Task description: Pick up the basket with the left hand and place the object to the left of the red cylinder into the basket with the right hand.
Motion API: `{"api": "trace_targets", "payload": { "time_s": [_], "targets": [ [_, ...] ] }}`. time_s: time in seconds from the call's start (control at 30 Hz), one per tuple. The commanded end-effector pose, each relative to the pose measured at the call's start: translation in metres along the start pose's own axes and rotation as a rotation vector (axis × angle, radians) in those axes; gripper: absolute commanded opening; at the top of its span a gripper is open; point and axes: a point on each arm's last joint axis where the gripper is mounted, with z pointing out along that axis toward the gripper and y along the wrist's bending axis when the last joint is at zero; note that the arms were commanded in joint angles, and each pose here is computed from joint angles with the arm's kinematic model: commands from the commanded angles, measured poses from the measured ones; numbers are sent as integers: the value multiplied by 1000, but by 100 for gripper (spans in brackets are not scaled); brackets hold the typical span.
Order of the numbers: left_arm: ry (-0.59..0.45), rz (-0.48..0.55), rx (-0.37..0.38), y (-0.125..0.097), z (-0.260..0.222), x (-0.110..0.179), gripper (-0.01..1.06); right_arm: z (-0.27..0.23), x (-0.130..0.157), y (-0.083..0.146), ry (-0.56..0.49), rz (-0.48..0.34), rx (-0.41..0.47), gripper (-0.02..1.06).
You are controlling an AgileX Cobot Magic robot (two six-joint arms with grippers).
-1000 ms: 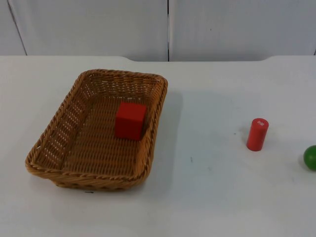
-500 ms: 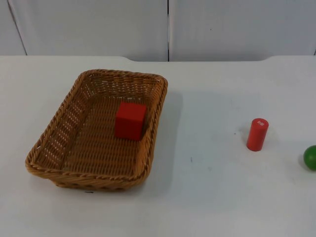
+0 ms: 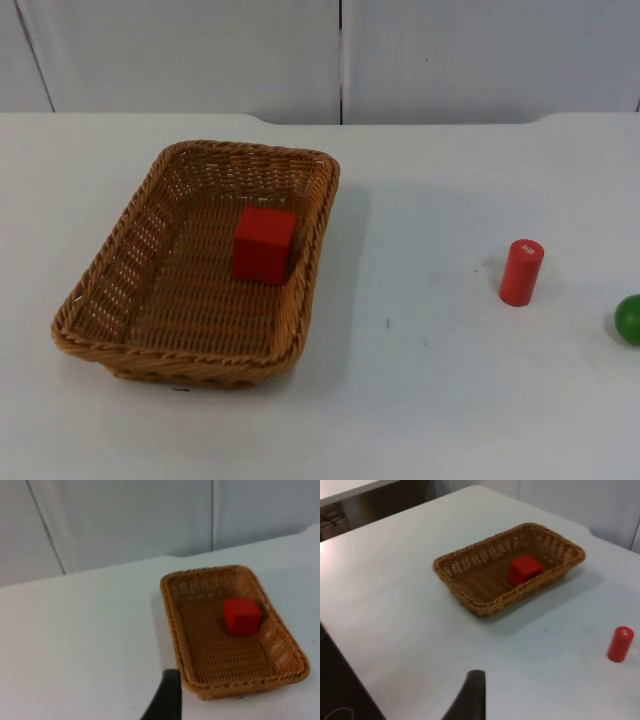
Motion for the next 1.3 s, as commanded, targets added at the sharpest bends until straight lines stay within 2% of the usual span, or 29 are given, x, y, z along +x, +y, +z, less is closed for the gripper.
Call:
{"api": "trace_targets", "payload": {
  "time_s": [0.0,0.1,0.33,0.5,1.27],
  "targets": [
    [33,-26,-22,2,1,6,79,-5,4,-2,-22,2,20,84],
    [89,-47,-34,4,9,16,79,-6,7,-2,7,2,20,84],
    [110,-60,-91,10,10,19,79,-2,18,-1,105,6,12,84],
    [127,-81,-205,20,8,21,79,4,23,-1,117,5,12,84],
    [156,-105,-205,20,11,26,81,5,24,-1,121,2,17,84]
  ]
}}
